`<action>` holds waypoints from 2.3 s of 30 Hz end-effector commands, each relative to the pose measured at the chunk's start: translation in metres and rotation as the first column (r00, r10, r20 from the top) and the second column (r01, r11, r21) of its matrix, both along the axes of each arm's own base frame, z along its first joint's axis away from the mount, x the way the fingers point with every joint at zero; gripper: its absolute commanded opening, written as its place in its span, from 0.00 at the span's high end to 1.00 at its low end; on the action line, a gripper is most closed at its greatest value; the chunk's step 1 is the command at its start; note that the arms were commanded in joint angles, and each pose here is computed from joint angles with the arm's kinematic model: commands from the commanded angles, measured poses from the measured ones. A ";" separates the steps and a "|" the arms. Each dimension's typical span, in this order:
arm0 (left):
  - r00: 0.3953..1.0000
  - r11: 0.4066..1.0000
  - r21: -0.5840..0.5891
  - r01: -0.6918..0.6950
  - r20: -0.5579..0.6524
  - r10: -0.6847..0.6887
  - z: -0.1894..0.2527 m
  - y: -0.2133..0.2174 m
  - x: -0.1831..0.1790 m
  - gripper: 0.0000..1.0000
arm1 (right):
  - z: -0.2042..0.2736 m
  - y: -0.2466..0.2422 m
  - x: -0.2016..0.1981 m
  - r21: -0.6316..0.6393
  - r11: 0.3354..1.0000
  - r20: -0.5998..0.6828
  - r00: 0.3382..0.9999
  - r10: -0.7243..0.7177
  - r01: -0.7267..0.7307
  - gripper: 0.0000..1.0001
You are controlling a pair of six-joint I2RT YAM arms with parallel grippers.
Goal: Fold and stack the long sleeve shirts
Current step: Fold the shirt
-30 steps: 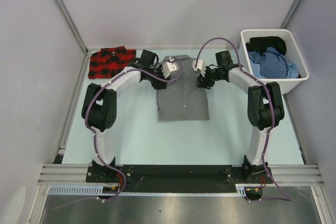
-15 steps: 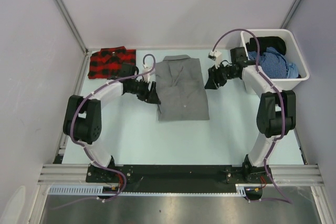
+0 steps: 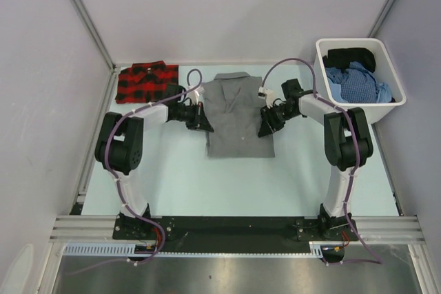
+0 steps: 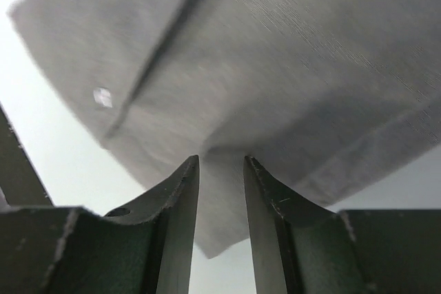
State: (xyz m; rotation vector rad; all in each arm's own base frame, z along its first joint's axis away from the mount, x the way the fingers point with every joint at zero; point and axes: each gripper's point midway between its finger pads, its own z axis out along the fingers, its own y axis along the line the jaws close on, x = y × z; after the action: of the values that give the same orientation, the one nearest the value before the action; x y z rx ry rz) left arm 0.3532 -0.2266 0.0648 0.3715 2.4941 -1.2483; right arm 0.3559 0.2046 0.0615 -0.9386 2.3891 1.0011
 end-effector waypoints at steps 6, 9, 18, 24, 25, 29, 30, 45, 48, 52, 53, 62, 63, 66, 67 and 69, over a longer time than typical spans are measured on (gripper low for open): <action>0.976 0.995 0.103 -0.004 0.217 -0.019 0.033 0.017 0.029 0.83 | -0.002 -0.004 0.021 -0.025 1.000 0.033 0.999 -0.017 0.018 0.63; 0.979 0.992 0.123 0.023 0.197 -0.047 0.030 0.022 0.011 0.55 | 0.012 -0.003 0.020 -0.002 1.000 0.028 0.999 -0.031 0.031 0.63; 0.941 0.974 -0.068 0.216 0.282 -0.189 0.104 -0.025 -0.048 0.29 | 0.090 0.019 -0.021 0.274 0.959 -0.139 0.990 -0.039 0.076 0.61; 0.964 0.932 -0.246 0.266 0.072 -0.256 0.073 -0.083 -0.093 0.13 | 0.063 0.043 -0.042 0.347 0.923 -0.350 0.936 -0.037 0.166 0.52; 0.967 0.934 -0.254 0.252 0.037 -0.251 0.067 -0.085 -0.094 0.12 | 0.049 0.042 -0.041 0.334 0.925 -0.381 0.924 -0.042 0.180 0.51; 0.980 0.958 -0.216 0.188 -0.024 -0.198 0.018 -0.087 -0.067 0.11 | -0.007 0.036 -0.028 0.281 0.927 -0.470 0.878 -0.092 0.248 0.52; 0.988 0.969 -0.196 0.148 -0.012 -0.153 0.010 -0.078 -0.047 0.11 | -0.015 0.034 -0.022 0.270 0.925 -0.482 0.869 -0.111 0.267 0.52; 0.963 0.973 -0.100 0.205 0.199 -0.183 0.058 -0.017 -0.046 0.05 | 0.034 0.005 -0.013 0.287 0.922 -0.398 0.908 -0.134 0.262 0.51; 0.961 0.968 -0.148 0.202 0.221 -0.167 0.078 -0.041 -0.031 0.05 | 0.048 0.027 0.007 0.336 0.910 -0.341 0.932 -0.122 0.242 0.51; 0.994 0.976 -0.204 0.078 0.090 -0.060 0.057 -0.061 0.003 0.08 | 0.032 0.039 0.054 0.354 0.889 -0.341 0.925 -0.167 0.290 0.53; 0.997 0.981 -0.191 0.037 0.076 -0.023 0.042 -0.061 0.020 0.08 | 0.035 0.039 0.071 0.362 0.888 -0.303 0.937 -0.175 0.283 0.53; 0.997 0.995 -0.066 -0.079 -0.013 0.079 -0.024 -0.028 0.062 0.11 | -0.045 -0.001 0.111 0.220 0.874 -0.397 0.859 -0.325 0.432 0.55; 0.998 0.996 -0.071 -0.061 -0.001 0.062 -0.022 -0.025 0.060 0.12 | -0.044 -0.003 0.106 0.213 0.878 -0.400 0.858 -0.321 0.428 0.55; 0.997 0.995 -0.098 -0.007 0.080 0.015 0.004 -0.011 0.048 0.11 | -0.006 -0.008 0.095 0.242 0.889 -0.359 0.887 -0.289 0.388 0.54; 0.995 0.995 -0.096 0.024 0.098 -0.015 0.012 -0.008 0.038 0.10 | 0.001 -0.009 0.084 0.246 0.893 -0.364 0.890 -0.274 0.376 0.54; 0.980 0.991 -0.086 0.101 0.182 -0.084 0.026 -0.004 0.016 0.10 | 0.045 -0.007 0.067 0.301 0.895 -0.295 0.925 -0.241 0.329 0.54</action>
State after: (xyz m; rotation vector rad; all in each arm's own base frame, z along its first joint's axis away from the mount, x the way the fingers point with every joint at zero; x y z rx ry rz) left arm 0.3972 -0.2467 0.0534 0.3178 2.4001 -1.3737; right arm 0.4478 0.2043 0.0431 -0.2080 2.4157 1.5039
